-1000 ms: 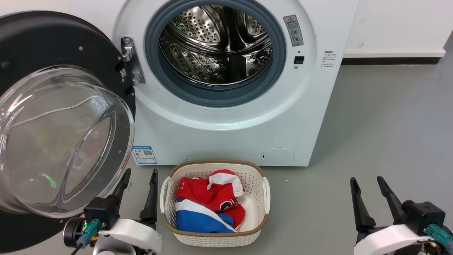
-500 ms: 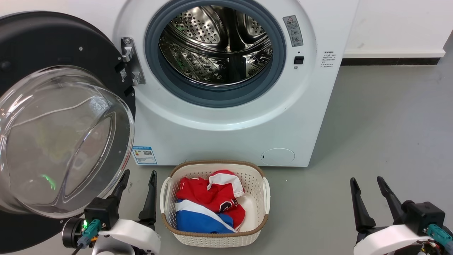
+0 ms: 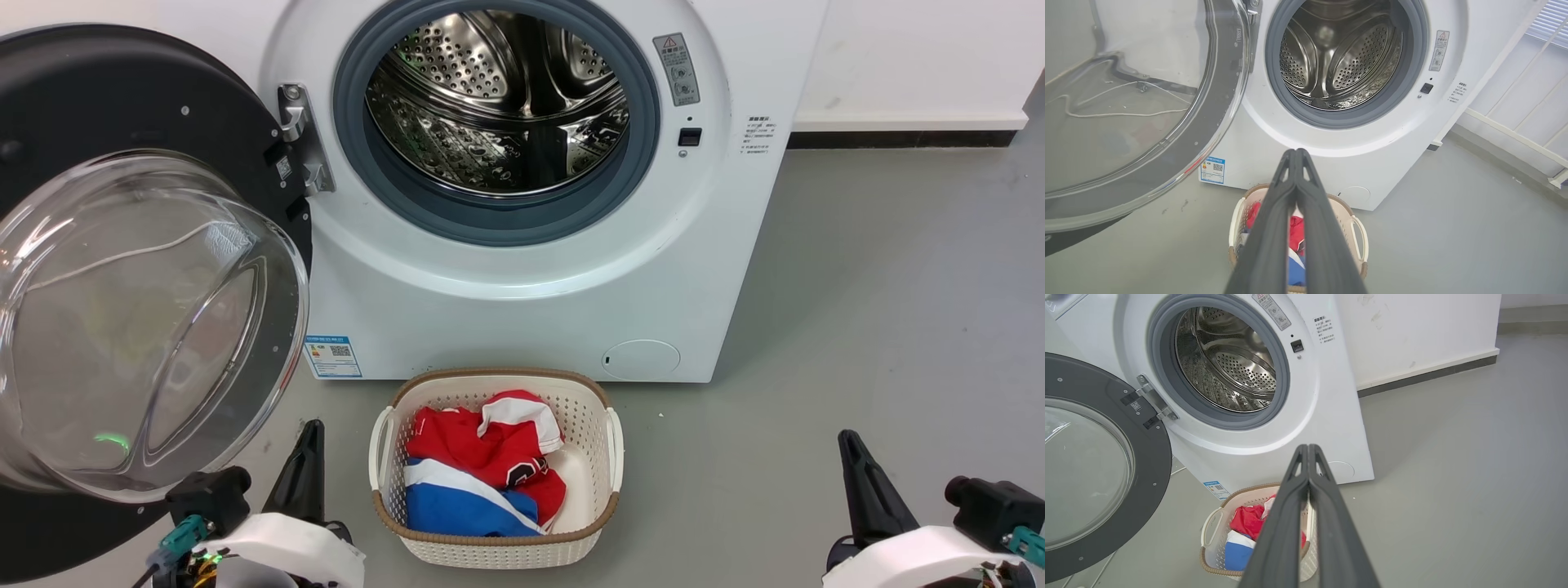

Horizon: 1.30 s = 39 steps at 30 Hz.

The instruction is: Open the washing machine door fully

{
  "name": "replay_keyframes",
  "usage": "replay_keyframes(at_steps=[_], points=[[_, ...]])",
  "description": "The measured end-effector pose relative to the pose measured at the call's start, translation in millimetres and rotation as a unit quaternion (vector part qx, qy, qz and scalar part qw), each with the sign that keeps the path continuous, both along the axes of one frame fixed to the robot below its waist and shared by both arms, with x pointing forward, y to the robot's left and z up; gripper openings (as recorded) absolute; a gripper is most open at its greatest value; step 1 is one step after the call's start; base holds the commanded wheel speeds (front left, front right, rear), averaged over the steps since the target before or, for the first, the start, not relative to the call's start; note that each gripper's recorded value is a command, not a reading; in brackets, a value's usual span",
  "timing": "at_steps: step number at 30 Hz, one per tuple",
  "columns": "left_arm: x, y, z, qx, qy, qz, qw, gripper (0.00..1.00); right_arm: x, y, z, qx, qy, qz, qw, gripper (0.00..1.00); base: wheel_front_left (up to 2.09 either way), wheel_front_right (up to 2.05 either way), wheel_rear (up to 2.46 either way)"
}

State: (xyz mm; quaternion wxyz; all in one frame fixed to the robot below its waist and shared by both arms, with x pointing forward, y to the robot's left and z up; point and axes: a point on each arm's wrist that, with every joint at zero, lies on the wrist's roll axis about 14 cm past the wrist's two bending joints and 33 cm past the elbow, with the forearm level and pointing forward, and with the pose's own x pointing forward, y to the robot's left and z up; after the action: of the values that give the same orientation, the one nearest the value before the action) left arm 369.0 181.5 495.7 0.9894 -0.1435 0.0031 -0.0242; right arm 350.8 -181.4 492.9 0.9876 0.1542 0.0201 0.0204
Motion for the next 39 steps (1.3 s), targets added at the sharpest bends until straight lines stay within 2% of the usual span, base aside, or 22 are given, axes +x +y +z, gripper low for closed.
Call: replay_keyframes(at_steps=[8,20,24,25,39], points=[[1.3,4.0,-2.6,-0.073,0.015,0.014,0.997,0.0,3.9,-3.5,0.1,0.069,0.006,-0.01,0.998,0.0,0.0,0.0,0.0],[4.0,9.0,-3.9,-0.167,0.029,0.027,0.985,0.0,8.5,-7.4,0.3,0.162,0.011,-0.022,0.986,0.0,0.0,0.0,0.0],[4.4,9.2,-5.0,-0.196,0.034,0.029,0.98,0.0,11.9,-8.3,2.9,0.19,0.009,-0.024,0.981,0.0,0.0,0.0,0.0],[5.7,10.1,-4.5,-0.224,0.036,0.032,0.973,0.0,12.9,-9.2,2.3,0.217,0.011,-0.026,0.976,0.0,0.0,0.0,0.0],[7.8,13.7,-5.2,-0.31,0.043,0.039,0.949,0.0,17.1,-11.9,2.1,0.303,0.015,-0.033,0.952,0.0,0.0,0.0,0.0]])
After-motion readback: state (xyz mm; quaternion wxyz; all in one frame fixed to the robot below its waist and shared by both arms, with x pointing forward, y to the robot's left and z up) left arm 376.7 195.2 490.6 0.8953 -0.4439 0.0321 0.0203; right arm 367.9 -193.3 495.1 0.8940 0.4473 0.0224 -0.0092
